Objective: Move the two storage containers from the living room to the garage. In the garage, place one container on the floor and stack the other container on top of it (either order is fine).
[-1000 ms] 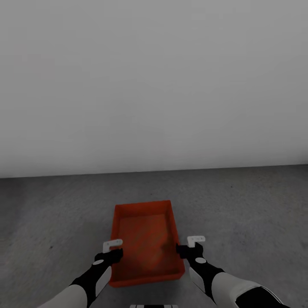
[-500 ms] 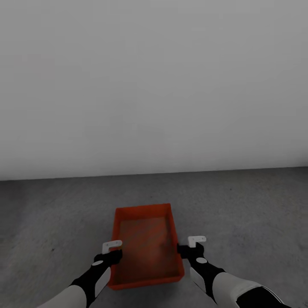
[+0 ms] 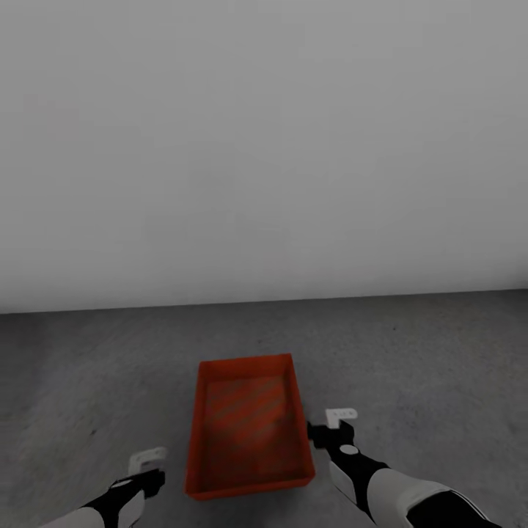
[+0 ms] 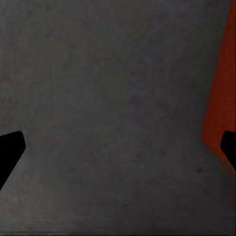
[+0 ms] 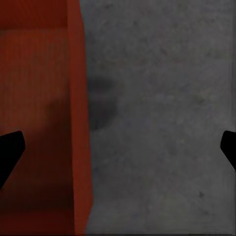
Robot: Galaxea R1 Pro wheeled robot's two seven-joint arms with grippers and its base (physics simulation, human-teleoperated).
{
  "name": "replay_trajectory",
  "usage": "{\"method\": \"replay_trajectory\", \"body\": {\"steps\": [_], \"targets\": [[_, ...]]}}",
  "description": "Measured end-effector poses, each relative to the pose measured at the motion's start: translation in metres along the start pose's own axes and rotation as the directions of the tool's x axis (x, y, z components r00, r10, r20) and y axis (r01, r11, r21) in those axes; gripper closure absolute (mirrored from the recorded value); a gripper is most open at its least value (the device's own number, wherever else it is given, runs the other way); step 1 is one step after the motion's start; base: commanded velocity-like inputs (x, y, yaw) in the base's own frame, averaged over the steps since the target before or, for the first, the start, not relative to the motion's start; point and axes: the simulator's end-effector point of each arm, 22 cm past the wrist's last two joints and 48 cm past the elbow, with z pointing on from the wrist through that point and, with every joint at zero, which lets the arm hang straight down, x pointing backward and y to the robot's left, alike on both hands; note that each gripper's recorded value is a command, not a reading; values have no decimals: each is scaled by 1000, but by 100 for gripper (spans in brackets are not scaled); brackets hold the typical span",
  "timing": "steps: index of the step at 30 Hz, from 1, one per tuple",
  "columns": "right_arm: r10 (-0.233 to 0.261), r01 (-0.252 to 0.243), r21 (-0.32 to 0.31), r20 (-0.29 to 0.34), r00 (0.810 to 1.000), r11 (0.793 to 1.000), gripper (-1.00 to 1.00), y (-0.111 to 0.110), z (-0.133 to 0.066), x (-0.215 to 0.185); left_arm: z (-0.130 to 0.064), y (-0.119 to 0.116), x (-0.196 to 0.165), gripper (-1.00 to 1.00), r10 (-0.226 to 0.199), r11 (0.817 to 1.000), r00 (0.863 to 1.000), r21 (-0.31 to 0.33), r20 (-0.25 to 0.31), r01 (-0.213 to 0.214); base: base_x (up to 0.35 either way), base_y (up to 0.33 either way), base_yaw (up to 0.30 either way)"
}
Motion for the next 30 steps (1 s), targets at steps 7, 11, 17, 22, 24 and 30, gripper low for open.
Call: {"method": "replay_trajectory", "body": {"steps": [7, 11, 17, 22, 24, 30], "targets": [[-4, 5, 3, -17, 1000, 1000, -100, -4, -11, -3, -13, 12, 23, -100, -27, 1000, 998, -16, -57, 26, 0, 0, 0], [-9, 9, -3, -20, 1000, 1000, -100, -2, -17, -9, -21, 15, 28, -100, -28, 999, 997, -20, -70, 26, 0, 0, 0], [-10, 10, -5, -20, 1000, 1000, -100, -2, -26, -17, -32, 19, 28, -100, -27, 999, 996, -23, -82, 25, 0, 0, 0], [-10, 10, -6, -20, 1000, 1000, -100, -2, -33, -24, -41, 21, 27, -100, -26, 999, 996, -25, -90, 23, 0, 0, 0], [-10, 10, -7, -21, 1000, 1000, -100, -1, -36, -27, -45, 22, 26, -100, -25, 999, 996, -26, -91, 23, 0, 0, 0], [-13, 13, -1, -31, 999, 1000, -100, -6, -45, -31, -56, 24, 21, -100, -26, 999, 995, -26, -92, 23, 0, 0, 0]]}}
